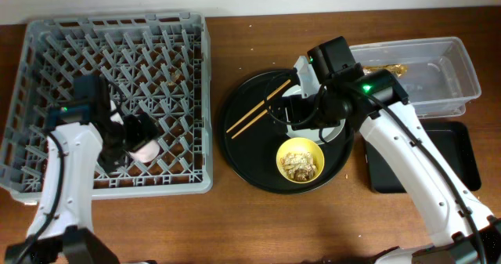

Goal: Sort waste into correct bins and load items into the dishwasher rack
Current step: 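Place the pink cup upside down in the rack with left gripper, then tip the yellow bowl's food scraps onto the black tray with right gripper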

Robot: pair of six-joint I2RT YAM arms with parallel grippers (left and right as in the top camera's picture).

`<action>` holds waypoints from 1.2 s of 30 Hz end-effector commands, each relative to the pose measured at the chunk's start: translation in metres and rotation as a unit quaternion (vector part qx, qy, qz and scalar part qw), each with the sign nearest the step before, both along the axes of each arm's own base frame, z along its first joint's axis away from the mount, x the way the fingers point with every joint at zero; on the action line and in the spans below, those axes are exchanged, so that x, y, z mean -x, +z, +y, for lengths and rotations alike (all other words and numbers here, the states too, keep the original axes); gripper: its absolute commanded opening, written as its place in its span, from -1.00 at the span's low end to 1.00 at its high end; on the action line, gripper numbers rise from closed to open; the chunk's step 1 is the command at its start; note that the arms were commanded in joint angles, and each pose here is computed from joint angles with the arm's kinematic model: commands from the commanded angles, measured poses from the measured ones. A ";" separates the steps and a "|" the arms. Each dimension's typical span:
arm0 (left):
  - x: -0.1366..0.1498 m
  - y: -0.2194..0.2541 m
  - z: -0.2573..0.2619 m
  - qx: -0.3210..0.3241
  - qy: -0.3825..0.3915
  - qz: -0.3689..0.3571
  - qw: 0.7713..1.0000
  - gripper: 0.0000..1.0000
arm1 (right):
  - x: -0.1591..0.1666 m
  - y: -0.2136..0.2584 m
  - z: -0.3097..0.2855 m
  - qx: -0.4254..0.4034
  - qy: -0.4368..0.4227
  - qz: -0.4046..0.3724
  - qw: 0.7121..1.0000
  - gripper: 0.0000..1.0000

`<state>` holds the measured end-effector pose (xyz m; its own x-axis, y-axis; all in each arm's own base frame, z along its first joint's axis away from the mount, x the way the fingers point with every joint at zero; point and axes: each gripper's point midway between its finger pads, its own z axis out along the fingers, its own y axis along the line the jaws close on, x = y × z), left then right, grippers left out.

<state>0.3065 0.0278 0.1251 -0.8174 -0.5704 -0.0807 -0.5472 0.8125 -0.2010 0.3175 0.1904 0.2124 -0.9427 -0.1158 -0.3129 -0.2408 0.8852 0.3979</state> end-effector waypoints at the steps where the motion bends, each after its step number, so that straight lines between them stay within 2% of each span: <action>1: -0.034 0.083 0.003 -0.012 -0.009 -0.096 0.995 0.98 | -0.004 -0.004 -0.006 0.023 -0.010 -0.007 1.000 0.97; 3: -0.049 0.136 -0.010 0.000 -0.078 -0.172 0.982 0.98 | -0.010 -0.014 -0.015 0.057 -0.022 -0.009 0.998 0.97; 5: -0.058 0.170 -0.037 0.032 -0.170 -0.239 0.956 0.98 | -0.013 -0.032 -0.013 0.088 -0.019 0.003 0.996 0.97; 6: -0.060 0.181 -0.050 0.043 -0.211 -0.262 0.941 0.98 | -0.012 -0.041 -0.010 0.093 -0.014 0.014 0.995 0.97; 8: -0.058 0.183 -0.065 0.047 -0.246 -0.269 0.930 0.98 | -0.005 -0.063 -0.004 0.109 0.000 0.052 0.993 0.91; 9: -0.056 0.182 -0.073 0.048 -0.265 -0.265 0.926 0.98 | 0.004 -0.073 -0.002 0.117 0.009 0.078 0.990 0.74; 10: -0.055 0.181 -0.078 0.050 -0.271 -0.264 0.924 0.98 | 0.014 -0.083 0.002 0.126 0.020 0.105 0.986 0.45; 12: -0.055 0.182 -0.080 0.050 -0.273 -0.266 0.923 0.99 | 0.029 -0.111 0.019 0.151 0.017 0.139 0.978 -0.01; 14: -0.055 0.182 -0.080 0.050 -0.273 -0.266 0.923 0.99 | 0.027 -0.140 0.010 0.216 -0.062 0.137 0.965 -0.26; 15: -0.055 0.182 -0.080 0.050 -0.273 -0.266 0.923 0.99 | 0.025 -0.154 0.002 0.251 -0.109 0.131 0.953 -0.33; 18: -0.055 0.182 -0.080 0.050 -0.273 -0.266 0.923 0.99 | 0.031 -0.192 0.004 0.252 -0.130 0.153 0.947 -0.34; 19: -0.055 0.182 -0.080 0.050 -0.273 -0.266 0.923 0.99 | 0.031 -0.198 0.008 0.244 -0.128 0.158 0.948 -0.53; 21: -0.055 0.182 -0.080 0.050 -0.273 -0.266 0.923 0.99 | 0.029 -0.201 0.016 0.228 -0.127 0.160 0.952 -0.71; 22: -0.055 0.182 -0.080 0.050 -0.273 -0.266 0.923 0.99 | 0.030 -0.205 0.016 0.222 -0.142 0.165 0.950 -0.92; 23: -0.055 0.182 -0.080 0.050 -0.273 -0.266 0.923 0.99 | 0.033 -0.209 0.014 0.224 -0.149 0.169 0.948 -0.92; 26: -0.055 0.182 -0.080 0.050 -0.273 -0.266 0.923 0.99 | 0.027 -0.180 0.005 0.204 -0.147 0.160 0.954 -0.92; 29: -0.055 0.182 -0.080 0.050 -0.273 -0.266 0.923 0.99 | 0.014 -0.097 -0.003 0.076 -0.108 0.107 0.985 -0.92; 31: -0.055 0.182 -0.080 0.050 -0.273 -0.266 0.923 0.99 | 0.003 -0.035 -0.058 0.002 -0.109 0.042 0.993 -0.92; 34: -0.055 0.182 -0.080 0.050 -0.273 -0.266 0.923 0.99 | -0.008 -0.017 -0.120 -0.058 -0.106 0.000 0.993 -0.92; 36: -0.055 0.182 -0.080 0.050 -0.273 -0.266 0.923 0.99 | -0.013 -0.024 -0.163 -0.124 -0.141 -0.020 0.982 -0.92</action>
<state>0.3616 -0.0496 0.3004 -0.8562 -0.1281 -0.5005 0.1070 0.9037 -0.4145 0.3309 0.0455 0.1908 -0.9271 0.2388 -0.2890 0.0771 0.8758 0.4765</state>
